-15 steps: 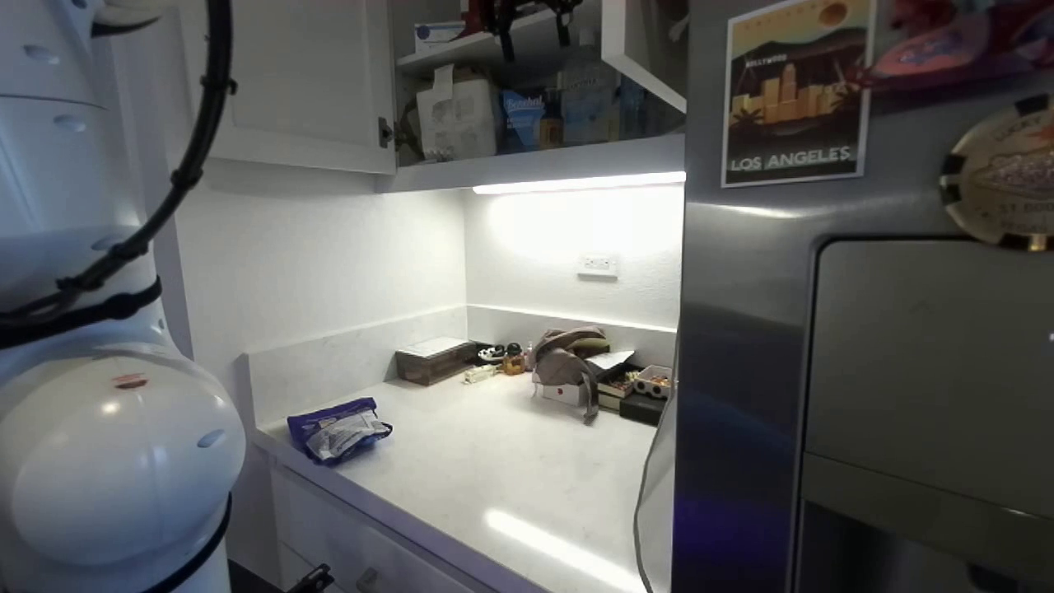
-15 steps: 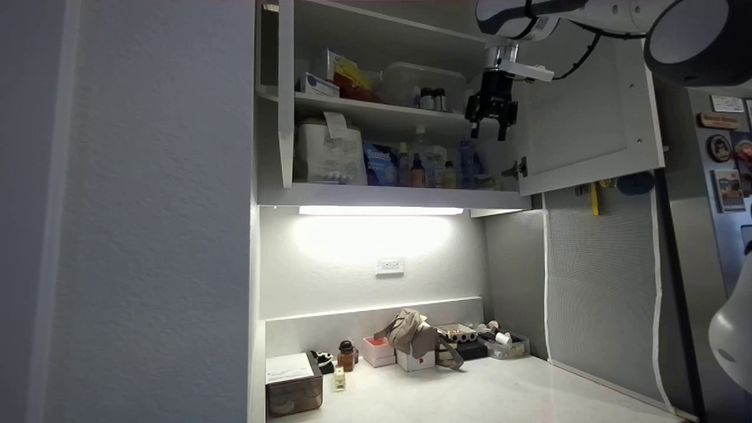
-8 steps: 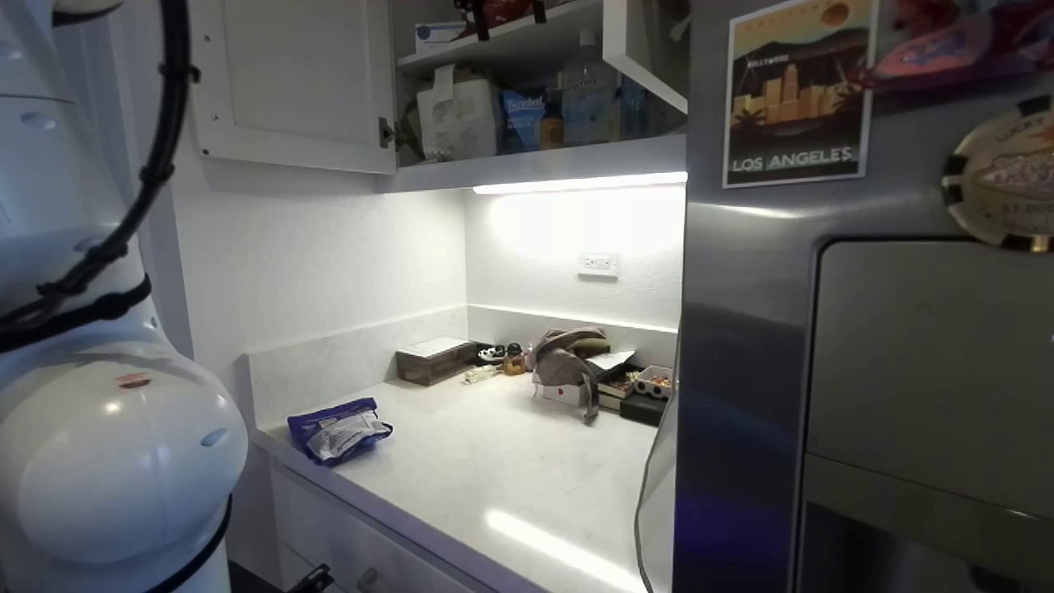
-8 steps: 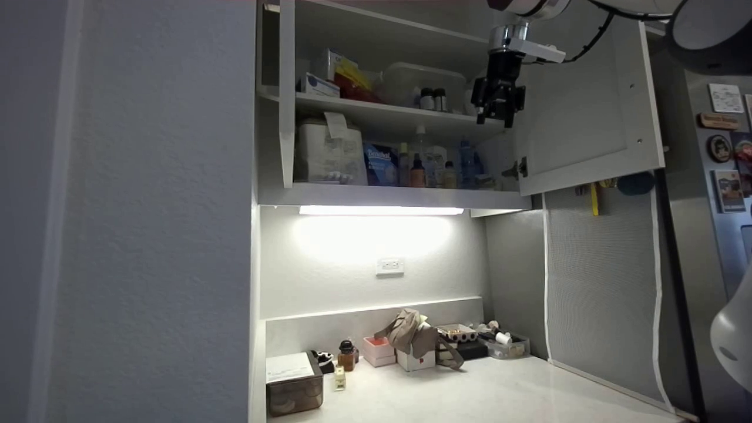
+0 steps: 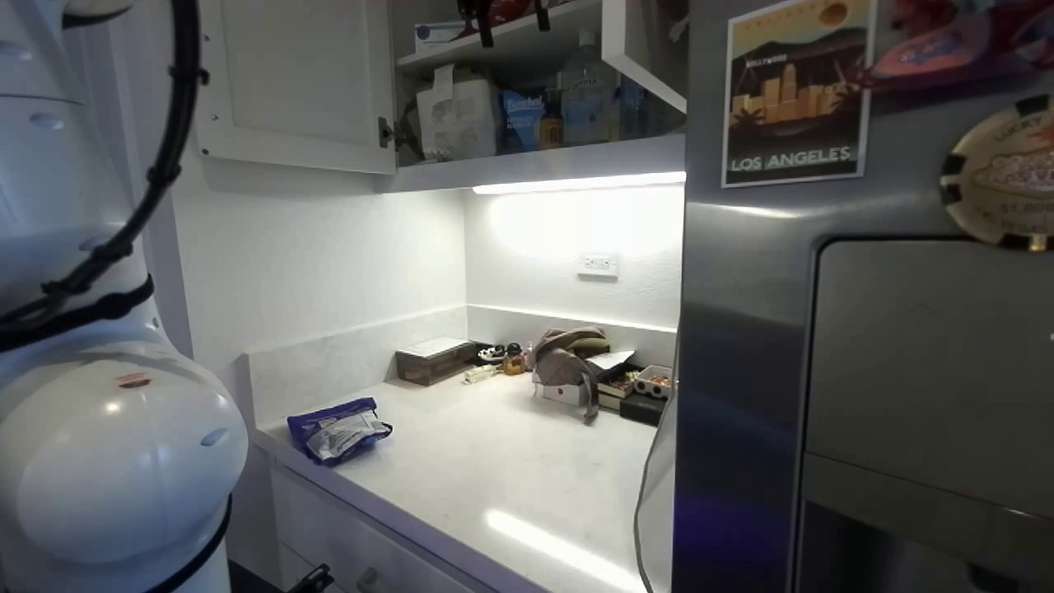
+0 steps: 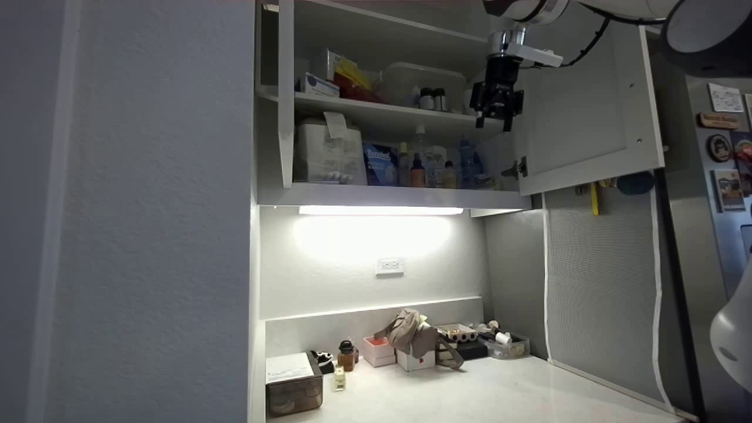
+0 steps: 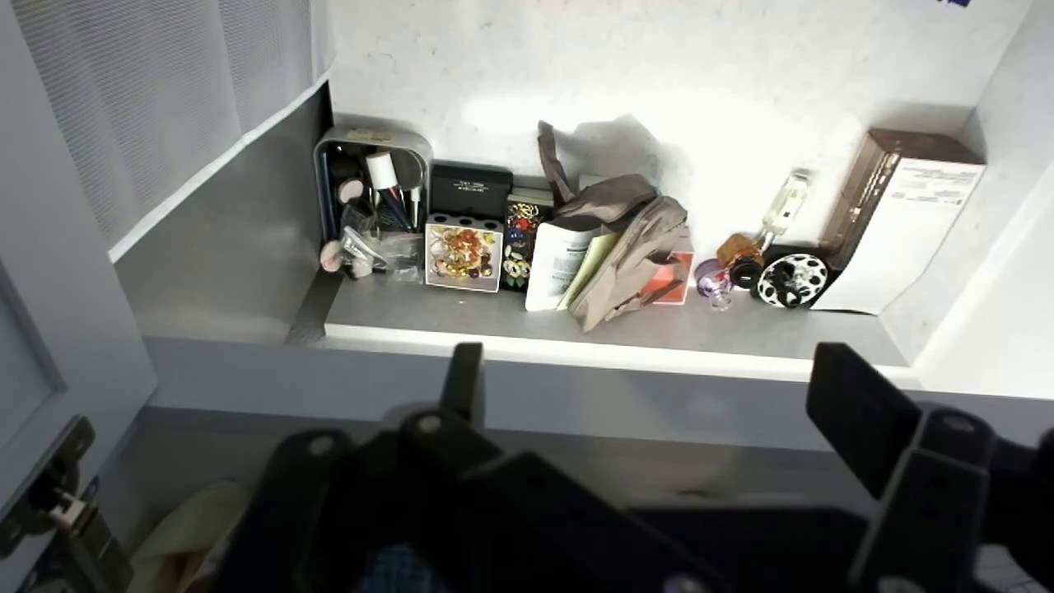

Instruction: Put the spray bottle inside the cabinet

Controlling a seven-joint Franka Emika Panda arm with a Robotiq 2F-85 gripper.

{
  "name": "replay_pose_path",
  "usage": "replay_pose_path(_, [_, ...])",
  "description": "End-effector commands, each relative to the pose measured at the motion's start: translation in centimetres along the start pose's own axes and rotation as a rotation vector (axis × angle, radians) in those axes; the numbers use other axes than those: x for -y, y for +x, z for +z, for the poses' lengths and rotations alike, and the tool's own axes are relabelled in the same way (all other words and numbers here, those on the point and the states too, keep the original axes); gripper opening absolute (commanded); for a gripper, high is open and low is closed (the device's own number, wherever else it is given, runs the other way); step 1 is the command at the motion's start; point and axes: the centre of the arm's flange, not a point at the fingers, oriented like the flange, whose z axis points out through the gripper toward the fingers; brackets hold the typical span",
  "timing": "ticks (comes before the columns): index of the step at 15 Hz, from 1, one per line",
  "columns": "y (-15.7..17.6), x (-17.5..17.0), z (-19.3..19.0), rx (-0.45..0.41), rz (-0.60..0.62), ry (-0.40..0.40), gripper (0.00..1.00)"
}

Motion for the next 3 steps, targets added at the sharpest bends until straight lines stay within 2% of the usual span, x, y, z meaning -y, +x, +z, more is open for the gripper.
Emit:
replay_pose_path(1, [0.00,0.00,0.00,0.000,0.000,0.000,1.00])
replay_pose_path(3, [0.00,0.00,0.00,0.000,0.000,0.000,1.00])
